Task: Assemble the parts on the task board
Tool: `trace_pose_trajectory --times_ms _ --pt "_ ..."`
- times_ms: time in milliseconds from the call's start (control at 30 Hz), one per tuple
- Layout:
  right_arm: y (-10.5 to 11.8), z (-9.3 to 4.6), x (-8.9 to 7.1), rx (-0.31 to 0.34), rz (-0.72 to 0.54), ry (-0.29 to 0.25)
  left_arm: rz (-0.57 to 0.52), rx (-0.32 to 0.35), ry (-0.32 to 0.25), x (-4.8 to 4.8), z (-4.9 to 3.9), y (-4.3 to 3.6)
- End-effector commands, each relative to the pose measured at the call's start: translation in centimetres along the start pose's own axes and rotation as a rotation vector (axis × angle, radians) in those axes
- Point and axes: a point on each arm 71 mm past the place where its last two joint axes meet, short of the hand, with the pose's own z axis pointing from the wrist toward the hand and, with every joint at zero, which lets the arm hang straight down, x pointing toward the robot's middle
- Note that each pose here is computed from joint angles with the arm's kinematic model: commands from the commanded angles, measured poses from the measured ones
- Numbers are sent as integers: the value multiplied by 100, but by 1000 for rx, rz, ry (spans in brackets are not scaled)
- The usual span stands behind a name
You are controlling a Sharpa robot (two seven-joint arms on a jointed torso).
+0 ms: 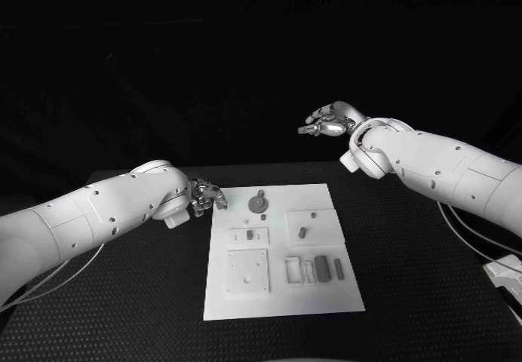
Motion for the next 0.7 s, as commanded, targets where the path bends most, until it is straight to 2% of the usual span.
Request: trace_pose_trajectory --times_ms 33,167,300,567,700 --pt "-4 -4 -2 -8 2 7 -39 5 -57 25 -50 -57" --pt "-13 -9 -12 -7 1 6 -17 11 -78 99 -93 -99" --pt "-15 -10 -14 -7 1 6 -5 2 -72 197 -108 -98" --pt "-15 -10 -14 -6 1 6 33 -35 19 489 -95 -27" --pt "-16 -12 -16 -6 1 6 50 -42 42 577 -89 -20"
